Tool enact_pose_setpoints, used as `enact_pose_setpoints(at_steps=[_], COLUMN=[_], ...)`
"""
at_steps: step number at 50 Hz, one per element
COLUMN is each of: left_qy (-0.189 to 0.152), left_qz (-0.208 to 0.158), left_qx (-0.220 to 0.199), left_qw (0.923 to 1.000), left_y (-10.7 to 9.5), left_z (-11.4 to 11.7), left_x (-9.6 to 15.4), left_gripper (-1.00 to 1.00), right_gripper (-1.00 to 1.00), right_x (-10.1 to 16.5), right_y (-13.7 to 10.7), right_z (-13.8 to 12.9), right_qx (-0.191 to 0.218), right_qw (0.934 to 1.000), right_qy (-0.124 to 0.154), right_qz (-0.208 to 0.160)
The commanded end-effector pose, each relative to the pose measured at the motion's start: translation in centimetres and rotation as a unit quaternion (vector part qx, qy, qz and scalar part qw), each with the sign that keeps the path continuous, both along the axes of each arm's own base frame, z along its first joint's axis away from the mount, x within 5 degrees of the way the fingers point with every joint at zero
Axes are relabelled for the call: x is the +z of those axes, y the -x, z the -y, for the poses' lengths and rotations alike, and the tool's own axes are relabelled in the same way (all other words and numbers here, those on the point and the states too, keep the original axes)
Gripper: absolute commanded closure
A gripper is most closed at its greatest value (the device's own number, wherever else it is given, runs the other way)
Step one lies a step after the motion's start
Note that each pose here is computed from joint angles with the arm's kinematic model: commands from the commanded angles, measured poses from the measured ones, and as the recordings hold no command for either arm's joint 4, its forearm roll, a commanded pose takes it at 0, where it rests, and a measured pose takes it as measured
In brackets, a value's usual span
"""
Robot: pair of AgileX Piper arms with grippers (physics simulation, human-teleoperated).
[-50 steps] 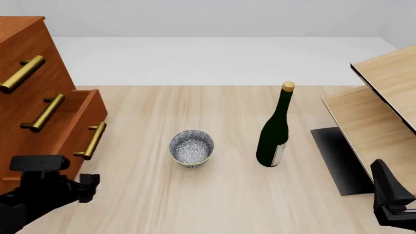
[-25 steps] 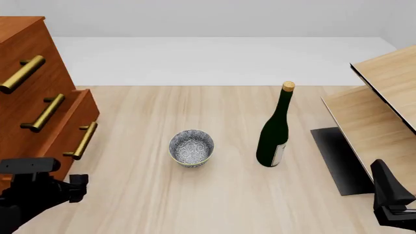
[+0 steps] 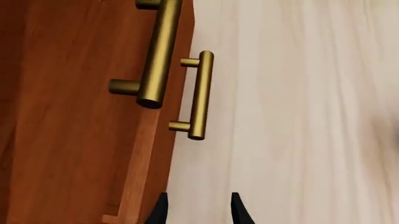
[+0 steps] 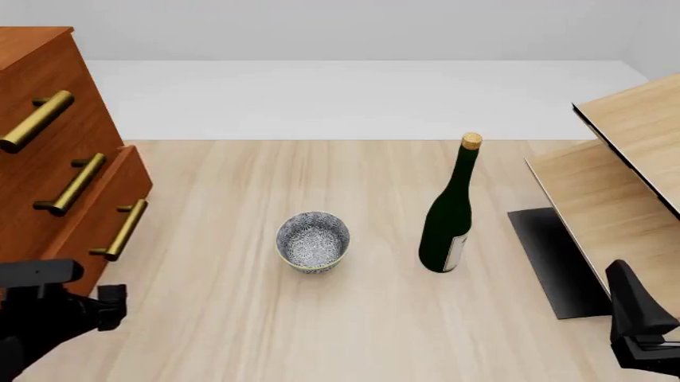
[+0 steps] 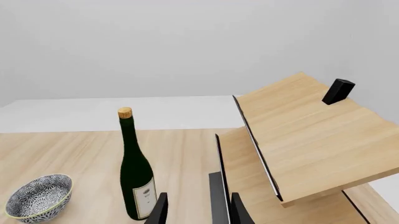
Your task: Close the bottom drawer of the cabinet and open the top drawer.
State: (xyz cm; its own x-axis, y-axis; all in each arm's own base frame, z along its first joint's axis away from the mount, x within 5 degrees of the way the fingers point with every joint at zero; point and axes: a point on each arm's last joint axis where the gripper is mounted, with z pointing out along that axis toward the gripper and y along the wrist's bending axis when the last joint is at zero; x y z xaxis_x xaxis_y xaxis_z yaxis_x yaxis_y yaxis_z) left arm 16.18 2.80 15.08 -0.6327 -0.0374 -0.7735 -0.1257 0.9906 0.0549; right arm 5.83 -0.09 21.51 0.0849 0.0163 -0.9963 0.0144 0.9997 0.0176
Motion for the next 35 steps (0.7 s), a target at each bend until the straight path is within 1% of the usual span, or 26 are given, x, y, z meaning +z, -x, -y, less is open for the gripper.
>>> enact_pose_setpoints(at_steps=[1,18,35], left_qy=[-0.005,-0.012,-0.016], left_qz=[0.004,0.011,0.012], left_qx=[0.015,0.039,0.049], left_qw=[0.9999,0.9991,0.9986], left_y=[-0.1,-0.2,-0.1], left_z=[-0.7,-1.6,-2.1], left_x=[0.0,0.6,0.6], left_gripper=[-1.00,-1.00,-1.00], right_gripper=[-1.00,-1.00,-1.00], right_x=[0.0,0.0,0.0], right_y=[0.0,0.0,0.0], right_z=[0.0,0.0,0.0], right_qx=[0.000,0.001,0.001], right_qw=[1.0000,1.0000,1.0000], right_qy=[0.000,0.000,0.000], right_qz=[0.000,0.000,0.000])
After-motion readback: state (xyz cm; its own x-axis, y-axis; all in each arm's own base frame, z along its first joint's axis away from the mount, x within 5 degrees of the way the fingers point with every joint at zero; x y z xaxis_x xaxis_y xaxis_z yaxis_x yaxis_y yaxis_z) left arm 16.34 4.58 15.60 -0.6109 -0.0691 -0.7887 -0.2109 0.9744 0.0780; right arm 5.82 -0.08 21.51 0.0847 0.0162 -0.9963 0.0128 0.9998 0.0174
